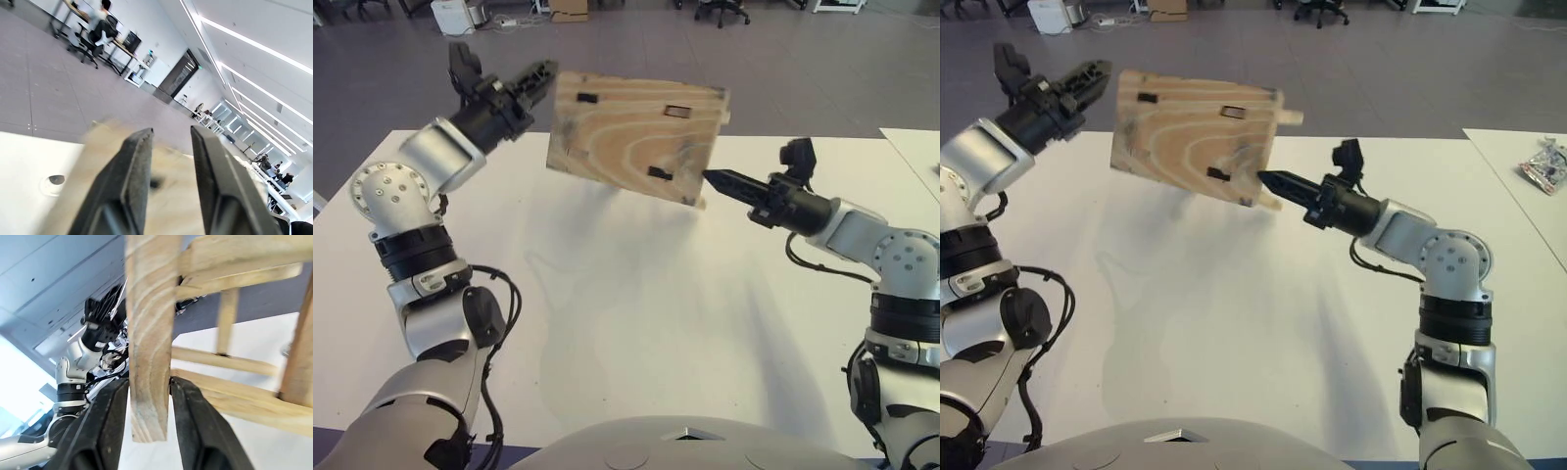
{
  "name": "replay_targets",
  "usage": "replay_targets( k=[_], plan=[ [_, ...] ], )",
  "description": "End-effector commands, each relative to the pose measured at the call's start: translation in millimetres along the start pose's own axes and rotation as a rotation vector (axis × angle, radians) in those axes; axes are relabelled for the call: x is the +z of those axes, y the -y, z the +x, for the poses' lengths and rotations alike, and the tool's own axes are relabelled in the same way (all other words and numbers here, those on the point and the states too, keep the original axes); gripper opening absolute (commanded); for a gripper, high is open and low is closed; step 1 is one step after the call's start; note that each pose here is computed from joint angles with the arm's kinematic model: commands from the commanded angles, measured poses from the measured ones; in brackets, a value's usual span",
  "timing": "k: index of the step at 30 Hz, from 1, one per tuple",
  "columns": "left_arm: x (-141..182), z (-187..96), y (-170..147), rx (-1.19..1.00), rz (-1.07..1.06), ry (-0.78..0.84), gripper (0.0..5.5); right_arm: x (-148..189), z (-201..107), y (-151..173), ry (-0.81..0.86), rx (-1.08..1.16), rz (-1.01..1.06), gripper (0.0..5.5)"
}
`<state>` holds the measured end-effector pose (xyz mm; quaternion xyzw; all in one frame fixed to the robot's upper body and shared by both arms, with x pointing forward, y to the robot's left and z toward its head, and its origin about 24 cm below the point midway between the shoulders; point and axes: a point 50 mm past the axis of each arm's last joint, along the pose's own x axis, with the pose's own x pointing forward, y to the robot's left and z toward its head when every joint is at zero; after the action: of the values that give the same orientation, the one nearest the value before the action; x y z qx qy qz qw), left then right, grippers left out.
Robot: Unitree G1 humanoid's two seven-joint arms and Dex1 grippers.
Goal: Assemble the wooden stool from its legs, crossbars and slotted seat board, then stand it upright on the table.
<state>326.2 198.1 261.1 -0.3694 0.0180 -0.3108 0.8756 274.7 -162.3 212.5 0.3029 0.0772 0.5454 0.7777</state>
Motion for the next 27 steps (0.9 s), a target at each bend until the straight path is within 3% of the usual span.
replay_targets(
  k=[1,5,9,12,16,19,23,27],
  plan=[
    [2,-4,13,0.025,-0.018,-0.003,0.61,41,11,-36,0.096,0.106,-0.12,0.78],
    [5,-12,17,0.045,-0.015,0.017,0.0,42,6,-35,0.103,0.072,-0.132,0.01],
    [5,-17,21,0.05,0.079,0.008,0.0,30,6,-32,0.053,0.015,-0.193,0.01],
    [0,-34,8,0.047,0.264,-0.054,0.0,-9,-3,-18,-0.117,-0.122,-0.305,0.01],
    [-4,-72,-45,-0.047,0.643,-0.123,0.0,-90,-30,9,-0.366,-0.329,-0.482,0.01],
    [-13,-89,-105,0.109,0.949,-0.275,0.0,-134,-41,18,-0.477,-0.369,-0.564,0.01],
    [-35,-83,-149,0.218,1.165,-0.501,0.0,-145,-29,15,-0.433,-0.351,-0.598,0.01],
    [-85,-87,-174,0.131,1.236,-0.781,0.0,-146,-30,10,-0.43,-0.318,-0.598,0.01]
  ],
)
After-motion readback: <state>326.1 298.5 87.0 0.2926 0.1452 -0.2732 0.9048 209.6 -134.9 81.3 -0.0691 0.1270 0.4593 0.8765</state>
